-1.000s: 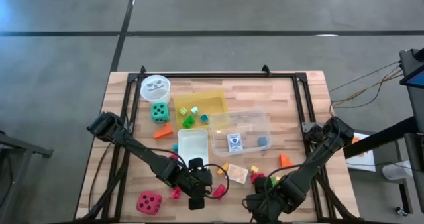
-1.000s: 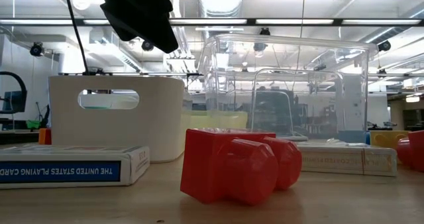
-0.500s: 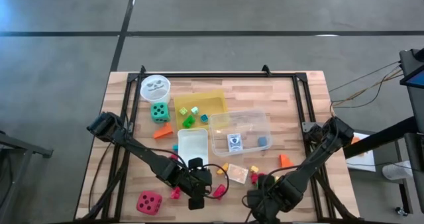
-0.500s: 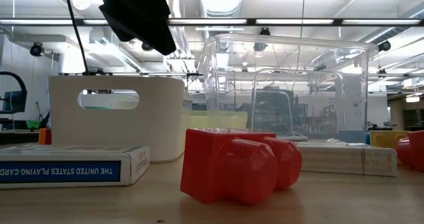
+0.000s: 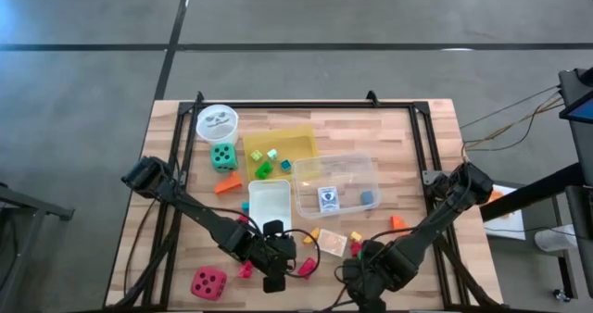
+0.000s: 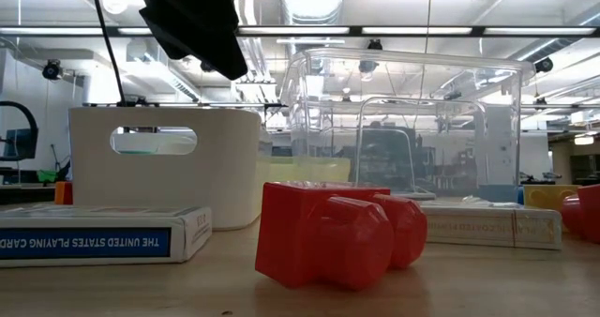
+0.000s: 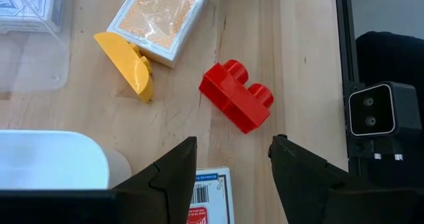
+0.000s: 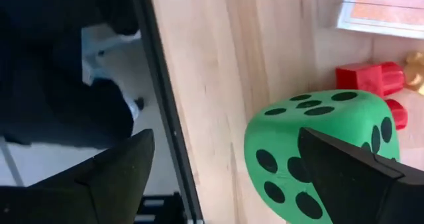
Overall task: Pick & Place Toys
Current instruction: Put the green dice into the white bin
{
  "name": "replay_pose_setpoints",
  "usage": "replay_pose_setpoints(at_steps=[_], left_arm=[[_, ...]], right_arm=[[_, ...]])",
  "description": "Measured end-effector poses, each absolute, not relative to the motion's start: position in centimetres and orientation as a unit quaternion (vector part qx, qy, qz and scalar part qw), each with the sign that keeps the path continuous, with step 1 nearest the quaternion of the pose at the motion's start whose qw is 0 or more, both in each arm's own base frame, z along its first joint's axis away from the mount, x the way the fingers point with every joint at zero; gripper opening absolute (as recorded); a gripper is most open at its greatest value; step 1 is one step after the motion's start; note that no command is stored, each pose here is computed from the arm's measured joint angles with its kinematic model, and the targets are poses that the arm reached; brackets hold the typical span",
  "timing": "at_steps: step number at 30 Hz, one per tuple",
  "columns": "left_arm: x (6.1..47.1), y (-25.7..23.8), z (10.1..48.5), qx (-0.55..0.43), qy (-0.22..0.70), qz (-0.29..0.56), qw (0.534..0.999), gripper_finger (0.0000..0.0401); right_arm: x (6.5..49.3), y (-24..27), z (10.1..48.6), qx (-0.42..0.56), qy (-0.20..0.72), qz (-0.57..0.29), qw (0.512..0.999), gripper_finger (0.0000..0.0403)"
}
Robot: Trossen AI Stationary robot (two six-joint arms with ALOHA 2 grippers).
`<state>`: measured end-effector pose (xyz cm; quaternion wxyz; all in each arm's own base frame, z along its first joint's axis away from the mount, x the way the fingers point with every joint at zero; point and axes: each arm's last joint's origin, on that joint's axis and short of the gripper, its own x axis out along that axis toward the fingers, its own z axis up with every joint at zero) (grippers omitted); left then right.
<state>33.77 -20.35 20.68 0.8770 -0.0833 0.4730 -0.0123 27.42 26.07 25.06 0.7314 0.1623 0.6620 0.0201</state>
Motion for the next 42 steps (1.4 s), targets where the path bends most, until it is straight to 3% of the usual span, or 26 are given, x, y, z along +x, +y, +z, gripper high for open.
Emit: replay_pose_setpoints(at_steps=[8, 27, 32, 42], left_arm=[[33.8, -20.3, 20.7, -0.083, 0.473, -0.012, 0.877, 0.0187], [33.6, -20.3, 20.6, -0.078, 0.482, -0.009, 0.873, 0.0187], [33.6, -20.2, 20.6, -0.078, 0.482, -0.009, 0.873, 0.0187], [33.5, -20.4, 20.5, -0.075, 0.484, -0.010, 0.872, 0.0187]], right_arm=[[26.4, 24.8, 24.8, 0.076, 0.696, -0.007, 0.714, 0.0361], [27.0, 25.1, 26.4, 0.076, 0.663, 0.001, 0.745, 0.0361], [26.2, 24.6, 26.9, 0.032, 0.671, -0.040, 0.740, 0.0361], [24.8, 25.1, 25.3, -0.036, 0.674, -0.036, 0.737, 0.0361]])
